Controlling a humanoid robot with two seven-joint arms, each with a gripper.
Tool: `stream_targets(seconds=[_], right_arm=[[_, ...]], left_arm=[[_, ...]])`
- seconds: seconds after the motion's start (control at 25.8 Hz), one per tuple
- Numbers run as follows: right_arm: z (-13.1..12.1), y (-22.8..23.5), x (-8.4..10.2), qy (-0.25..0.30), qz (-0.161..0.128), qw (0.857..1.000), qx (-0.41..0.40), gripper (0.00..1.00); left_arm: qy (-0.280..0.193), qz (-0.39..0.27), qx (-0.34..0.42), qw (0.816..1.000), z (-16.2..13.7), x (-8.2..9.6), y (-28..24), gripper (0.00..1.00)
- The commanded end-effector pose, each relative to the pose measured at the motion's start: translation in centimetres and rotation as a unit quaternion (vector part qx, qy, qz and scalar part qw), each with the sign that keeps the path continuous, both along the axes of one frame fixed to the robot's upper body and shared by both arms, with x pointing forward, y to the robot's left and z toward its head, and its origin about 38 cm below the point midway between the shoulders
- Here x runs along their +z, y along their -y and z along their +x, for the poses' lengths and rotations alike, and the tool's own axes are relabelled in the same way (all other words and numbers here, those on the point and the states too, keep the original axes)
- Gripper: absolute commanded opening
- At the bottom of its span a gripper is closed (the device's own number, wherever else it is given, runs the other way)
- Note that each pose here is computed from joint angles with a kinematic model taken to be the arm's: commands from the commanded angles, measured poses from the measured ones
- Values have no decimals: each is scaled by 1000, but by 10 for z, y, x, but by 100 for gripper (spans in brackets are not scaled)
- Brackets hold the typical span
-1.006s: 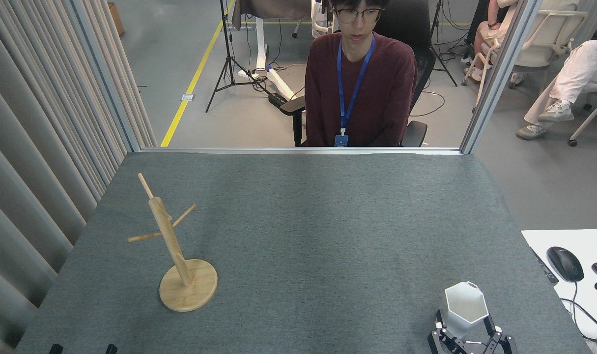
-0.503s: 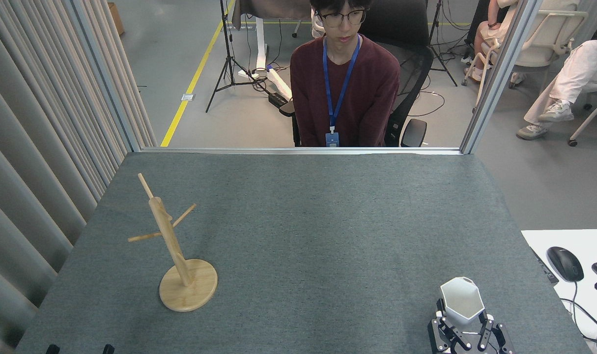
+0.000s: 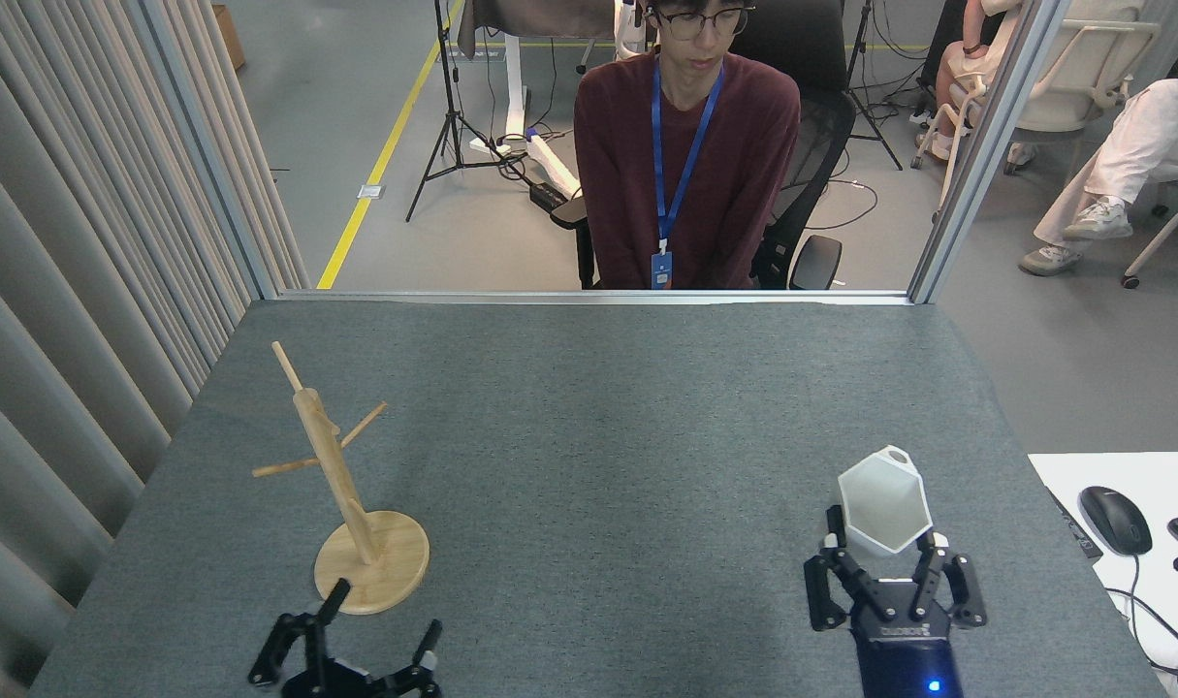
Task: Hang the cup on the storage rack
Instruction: 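Close the right gripper on the white cup and lift it, then move the cup toward the left gripper, bringing the left gripper up, then grasp the cup rim with the left gripper beside the right gripper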
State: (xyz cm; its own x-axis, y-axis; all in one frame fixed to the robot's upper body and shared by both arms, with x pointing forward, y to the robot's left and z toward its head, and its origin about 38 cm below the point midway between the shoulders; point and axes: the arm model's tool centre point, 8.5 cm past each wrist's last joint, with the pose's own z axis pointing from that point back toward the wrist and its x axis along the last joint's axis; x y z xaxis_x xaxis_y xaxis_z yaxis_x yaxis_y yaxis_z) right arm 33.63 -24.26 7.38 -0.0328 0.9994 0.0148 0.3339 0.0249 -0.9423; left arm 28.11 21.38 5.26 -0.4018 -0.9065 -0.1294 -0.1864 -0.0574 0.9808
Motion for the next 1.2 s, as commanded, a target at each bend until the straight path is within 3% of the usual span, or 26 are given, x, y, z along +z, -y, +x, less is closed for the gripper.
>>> stream_targets(seconds=[0.0, 0.27, 0.74, 1.16], right_arm=[[-5, -57, 15, 24, -15, 998, 51, 50], [-29, -152, 10, 18, -31, 993, 114, 49], [-48, -190, 10, 30, -31, 985, 165, 49], [-67, -185, 0, 26, -36, 985, 169, 49]], left_arm=[[23, 42, -68, 997, 14, 9, 63, 100], [24, 70, -118, 990, 15, 11, 118, 100], [22, 76, -166, 983, 7, 6, 152, 100], [23, 76, -164, 983, 8, 6, 151, 100]])
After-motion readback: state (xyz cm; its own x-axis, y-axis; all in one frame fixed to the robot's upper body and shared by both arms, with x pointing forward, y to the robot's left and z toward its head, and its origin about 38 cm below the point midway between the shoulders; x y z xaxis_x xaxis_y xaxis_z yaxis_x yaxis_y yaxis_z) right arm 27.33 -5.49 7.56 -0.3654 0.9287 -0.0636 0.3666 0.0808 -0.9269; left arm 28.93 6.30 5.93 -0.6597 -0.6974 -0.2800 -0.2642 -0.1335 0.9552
